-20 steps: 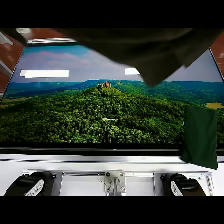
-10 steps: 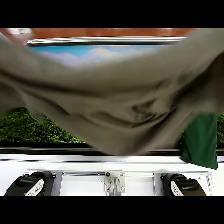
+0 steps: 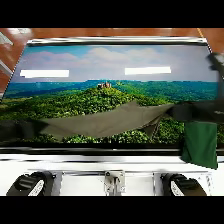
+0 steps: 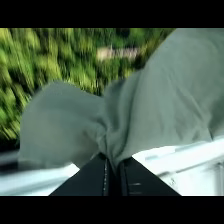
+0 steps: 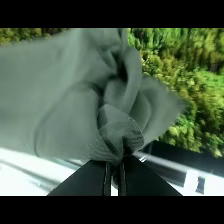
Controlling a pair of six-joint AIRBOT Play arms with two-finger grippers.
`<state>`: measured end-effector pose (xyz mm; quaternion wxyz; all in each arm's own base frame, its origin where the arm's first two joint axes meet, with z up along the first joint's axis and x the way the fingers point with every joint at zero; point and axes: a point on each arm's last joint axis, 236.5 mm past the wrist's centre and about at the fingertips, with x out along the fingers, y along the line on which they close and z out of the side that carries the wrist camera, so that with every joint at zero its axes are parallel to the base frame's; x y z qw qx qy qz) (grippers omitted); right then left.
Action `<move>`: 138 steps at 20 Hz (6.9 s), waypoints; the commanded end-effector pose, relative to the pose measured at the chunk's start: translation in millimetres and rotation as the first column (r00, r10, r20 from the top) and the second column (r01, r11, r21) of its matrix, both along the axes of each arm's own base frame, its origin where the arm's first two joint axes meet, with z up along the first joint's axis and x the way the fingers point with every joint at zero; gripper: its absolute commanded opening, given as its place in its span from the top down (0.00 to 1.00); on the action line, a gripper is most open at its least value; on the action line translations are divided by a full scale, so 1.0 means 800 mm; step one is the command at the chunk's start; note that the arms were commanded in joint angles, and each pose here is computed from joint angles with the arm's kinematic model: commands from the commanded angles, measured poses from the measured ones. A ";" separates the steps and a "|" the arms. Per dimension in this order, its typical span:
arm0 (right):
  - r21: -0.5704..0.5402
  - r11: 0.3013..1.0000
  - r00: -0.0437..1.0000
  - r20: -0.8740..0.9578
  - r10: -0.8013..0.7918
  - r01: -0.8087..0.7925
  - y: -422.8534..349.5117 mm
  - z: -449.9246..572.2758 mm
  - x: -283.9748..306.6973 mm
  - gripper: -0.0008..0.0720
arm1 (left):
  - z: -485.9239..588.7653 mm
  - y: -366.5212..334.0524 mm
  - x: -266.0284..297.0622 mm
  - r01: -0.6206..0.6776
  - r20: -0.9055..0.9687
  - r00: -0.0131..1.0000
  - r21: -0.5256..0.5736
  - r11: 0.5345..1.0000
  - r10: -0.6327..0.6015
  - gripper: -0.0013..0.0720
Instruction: Fold the shirts.
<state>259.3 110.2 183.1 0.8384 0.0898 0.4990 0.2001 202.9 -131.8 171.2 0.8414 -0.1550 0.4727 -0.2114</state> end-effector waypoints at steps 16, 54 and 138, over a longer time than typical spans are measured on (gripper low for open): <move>0.044 0.994 0.987 -0.125 -0.096 0.102 0.033 -0.235 0.211 0.04 | -0.219 -0.015 0.041 -0.302 -0.274 0.928 -0.163 0.939 0.251 0.92; 0.163 0.974 0.202 0.960 -0.194 0.158 -0.062 0.463 -0.083 0.90 | 0.524 0.072 -0.044 -0.109 0.952 0.137 -0.261 0.959 0.275 0.92; 0.091 0.868 0.701 -0.633 -0.328 0.489 -0.092 -0.380 0.044 0.04 | -0.269 0.002 0.116 0.018 -0.439 0.895 -0.133 0.991 -0.075 0.92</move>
